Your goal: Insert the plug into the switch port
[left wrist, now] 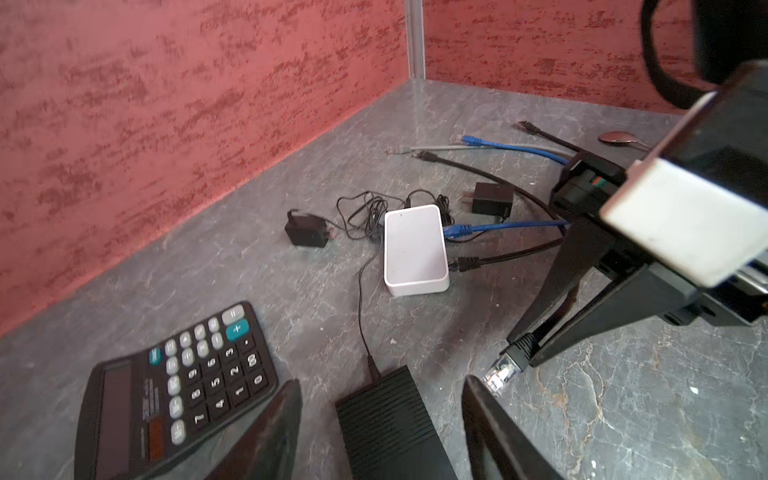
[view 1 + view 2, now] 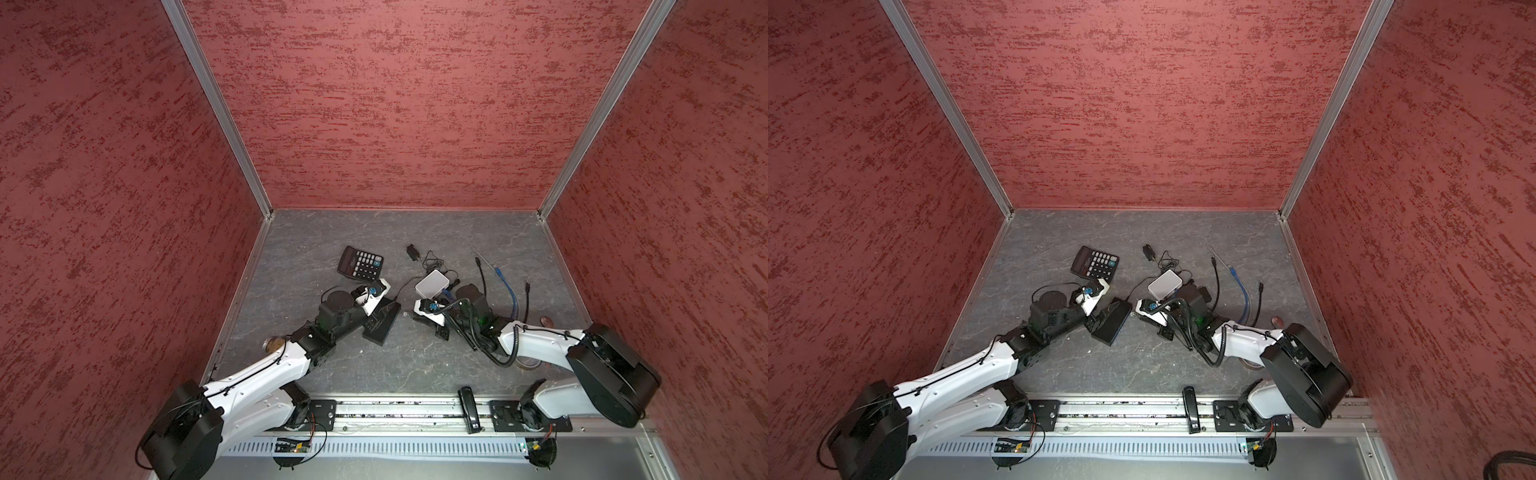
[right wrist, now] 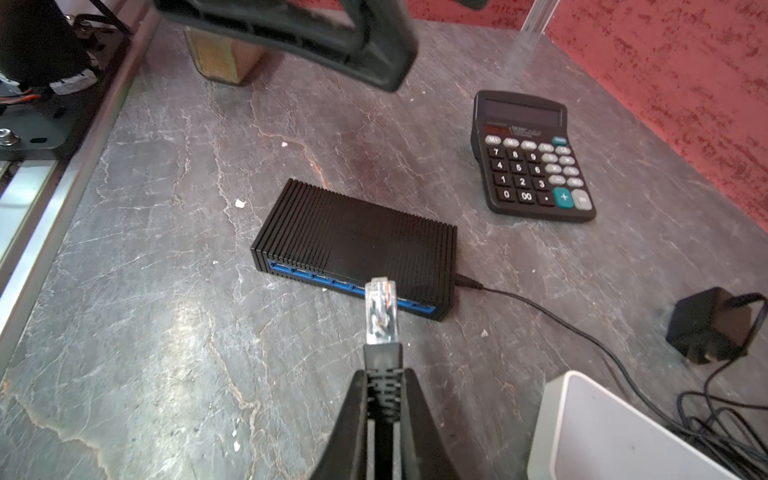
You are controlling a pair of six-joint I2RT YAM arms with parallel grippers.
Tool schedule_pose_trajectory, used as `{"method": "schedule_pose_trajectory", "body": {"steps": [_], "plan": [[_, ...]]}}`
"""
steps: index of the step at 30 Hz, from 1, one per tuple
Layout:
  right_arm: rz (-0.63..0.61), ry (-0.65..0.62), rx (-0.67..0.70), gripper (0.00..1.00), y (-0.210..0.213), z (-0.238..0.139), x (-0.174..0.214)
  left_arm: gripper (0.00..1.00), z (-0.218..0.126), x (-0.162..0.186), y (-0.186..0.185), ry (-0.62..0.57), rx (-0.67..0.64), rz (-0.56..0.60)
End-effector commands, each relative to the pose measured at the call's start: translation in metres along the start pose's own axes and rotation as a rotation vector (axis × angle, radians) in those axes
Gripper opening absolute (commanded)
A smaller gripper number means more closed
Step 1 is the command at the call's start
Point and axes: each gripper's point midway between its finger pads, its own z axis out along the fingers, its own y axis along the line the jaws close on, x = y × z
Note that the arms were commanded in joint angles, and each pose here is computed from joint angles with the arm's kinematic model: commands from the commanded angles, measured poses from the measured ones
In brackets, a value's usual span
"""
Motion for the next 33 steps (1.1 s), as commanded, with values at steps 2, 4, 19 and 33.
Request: {"method": "schedule_pose_trajectory", "body": {"steps": [2, 4, 19, 33], "plan": [[0.114, 0.016, 0.082, 0.03, -0.009, 0.007, 0.001, 0.62, 0.004, 0.026, 0.010, 0.174, -0.037, -0.205], [0.147, 0.053, 0.098, 0.03, -0.007, 0.015, 0.012, 0.62, 0.009, 0.037, 0.016, 0.243, -0.062, -0.290], [0.202, 0.095, 0.151, 0.03, 0.000, 0.037, 0.023, 0.62, 0.052, 0.091, 0.023, 0.476, -0.117, -0.485], [0.215, 0.130, 0.165, 0.03, 0.001, 0.051, 0.033, 0.61, 0.065, 0.105, 0.013, 0.489, -0.073, -0.526]]}}
